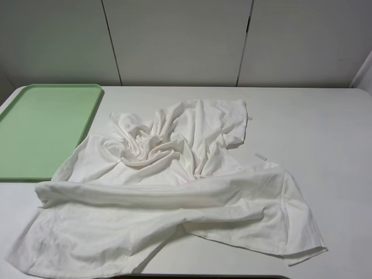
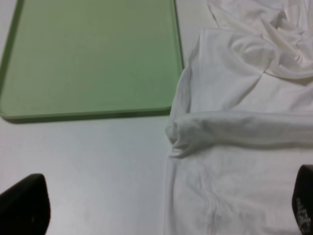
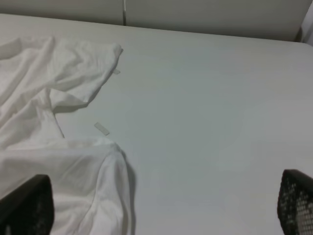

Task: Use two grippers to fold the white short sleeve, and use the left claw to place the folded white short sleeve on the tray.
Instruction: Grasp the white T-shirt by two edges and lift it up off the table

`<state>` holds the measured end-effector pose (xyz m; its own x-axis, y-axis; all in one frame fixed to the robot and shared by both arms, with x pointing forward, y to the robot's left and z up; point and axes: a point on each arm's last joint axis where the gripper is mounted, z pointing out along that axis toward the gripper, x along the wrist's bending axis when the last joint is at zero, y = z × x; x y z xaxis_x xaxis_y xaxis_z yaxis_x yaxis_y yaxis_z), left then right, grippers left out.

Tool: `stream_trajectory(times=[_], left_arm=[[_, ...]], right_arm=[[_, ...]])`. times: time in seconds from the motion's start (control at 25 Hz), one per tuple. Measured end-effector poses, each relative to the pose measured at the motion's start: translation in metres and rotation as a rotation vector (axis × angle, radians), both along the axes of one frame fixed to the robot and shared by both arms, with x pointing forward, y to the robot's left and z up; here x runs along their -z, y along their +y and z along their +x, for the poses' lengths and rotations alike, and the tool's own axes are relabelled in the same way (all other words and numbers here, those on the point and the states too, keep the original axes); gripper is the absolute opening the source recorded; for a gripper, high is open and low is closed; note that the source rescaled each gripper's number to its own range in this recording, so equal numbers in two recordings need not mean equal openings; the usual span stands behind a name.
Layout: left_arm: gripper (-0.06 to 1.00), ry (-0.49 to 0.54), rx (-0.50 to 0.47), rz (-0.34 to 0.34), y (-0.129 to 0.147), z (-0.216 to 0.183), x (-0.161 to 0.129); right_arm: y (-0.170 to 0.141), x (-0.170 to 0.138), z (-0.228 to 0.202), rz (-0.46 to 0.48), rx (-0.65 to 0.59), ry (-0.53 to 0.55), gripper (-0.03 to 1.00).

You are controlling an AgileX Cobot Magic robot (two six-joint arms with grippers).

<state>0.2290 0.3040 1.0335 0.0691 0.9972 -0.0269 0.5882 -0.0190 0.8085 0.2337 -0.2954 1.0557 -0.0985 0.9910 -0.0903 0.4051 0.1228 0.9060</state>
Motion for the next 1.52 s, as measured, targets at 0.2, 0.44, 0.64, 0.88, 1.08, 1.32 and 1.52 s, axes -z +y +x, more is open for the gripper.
stream_trajectory(times=[0.2,0.44,0.64,0.88,1.08,1.32,1.52], left_arm=[[1.0,0.0,0.0,0.0,0.0,0.0,0.0],[1.0,0.0,0.0,0.0,0.0,0.0,0.0],[1.0,0.0,0.0,0.0,0.0,0.0,0.0],[1.0,-0.001,-0.001,0.002,0.0,0.0,0.0],[1.0,-0.002,-0.005,0.01,0.001,0.0,0.0],[1.0,-0.004,-0.003,0.006,0.001,0.0,-0.001],[1.0,-0.072,0.086,-0.008,-0.006,-0.004,-0.015]], right_arm=[[0.0,0.0,0.0,0.0,0.0,0.0,1.0],[0.0,0.0,0.0,0.002,-0.001,0.0,1.0],[0.0,0.0,0.0,0.005,-0.039,0.0,1.0],[0.001,0.0,0.0,0.011,-0.062,0.001,1.0],[0.001,0.0,0.0,0.014,-0.063,0.001,1.0],[0.003,0.0,0.0,0.013,-0.092,0.002,1.0],[0.005,-0.004,0.008,0.006,-0.138,0.05,1.0]])
